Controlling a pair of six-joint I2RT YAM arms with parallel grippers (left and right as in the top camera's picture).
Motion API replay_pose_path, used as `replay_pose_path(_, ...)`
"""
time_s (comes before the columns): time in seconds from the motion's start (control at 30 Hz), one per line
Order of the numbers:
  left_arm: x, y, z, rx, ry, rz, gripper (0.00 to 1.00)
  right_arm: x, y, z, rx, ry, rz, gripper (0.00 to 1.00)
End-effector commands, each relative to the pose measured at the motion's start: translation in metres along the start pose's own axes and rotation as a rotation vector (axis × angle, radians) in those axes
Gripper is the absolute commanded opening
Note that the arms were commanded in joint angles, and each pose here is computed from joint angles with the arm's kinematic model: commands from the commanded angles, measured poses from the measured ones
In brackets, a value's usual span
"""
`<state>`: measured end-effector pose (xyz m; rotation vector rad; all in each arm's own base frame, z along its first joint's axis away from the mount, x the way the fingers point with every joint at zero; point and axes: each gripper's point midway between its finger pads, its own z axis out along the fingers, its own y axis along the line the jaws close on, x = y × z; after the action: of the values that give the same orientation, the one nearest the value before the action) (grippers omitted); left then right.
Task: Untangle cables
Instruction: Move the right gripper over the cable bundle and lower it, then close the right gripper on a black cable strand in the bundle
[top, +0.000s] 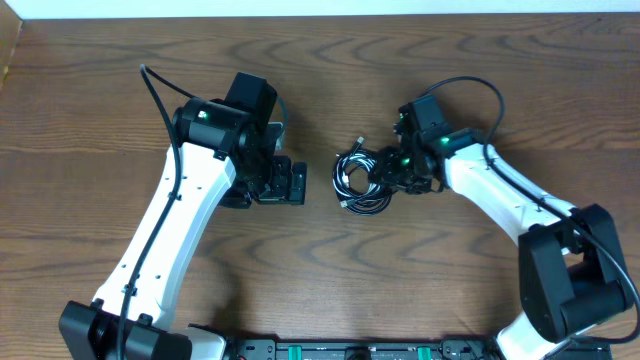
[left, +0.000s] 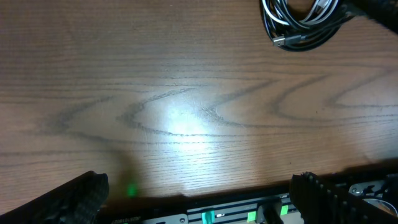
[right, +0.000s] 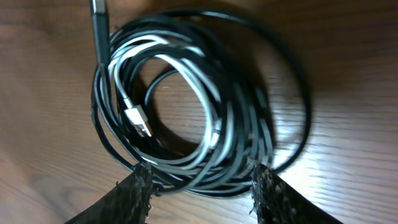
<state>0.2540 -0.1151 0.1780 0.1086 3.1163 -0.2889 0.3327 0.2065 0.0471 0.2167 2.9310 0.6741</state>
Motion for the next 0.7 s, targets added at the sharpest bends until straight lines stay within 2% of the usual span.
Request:
replay_pose_path(0.0, -0.001, 0.001, -0.002, -0.012, -0.008, -0.005, 0.98, 0.004, 0.001, 0.010, 0.033, 0.003, 0.005, 0.50)
replay_pose_path(0.1, -0.001, 0.001, -0.002, -0.012, -0.008, -0.005, 0.98, 0.002, -0.013, 0.014, 0.126, -0.036, 0.042, 0.50)
replay_pose_path(0.27, -0.001, 0.001, -0.002, -0.012, -0.008, -0.005, 0.98, 0.000, -0.017, 0.014, 0.156, -0.054, 0.041, 0.50)
replay_pose_path(0.43, -0.001, 0.001, -0.002, -0.012, -0.008, -0.005, 0.98, 0.003, -0.014, 0.016, 0.156, -0.048, 0.029, 0.40)
replay_pose_path(0.6, -0.001, 0.001, -0.002, -0.012, -0.008, -0.005, 0.98, 0.006, 0.000, 0.020, 0.136, -0.063, -0.012, 0.40)
replay_pose_path(0.67, -0.001, 0.001, -0.002, -0.012, -0.008, -0.005, 0.98, 0.006, 0.001, 0.021, 0.153, -0.074, -0.023, 0.35)
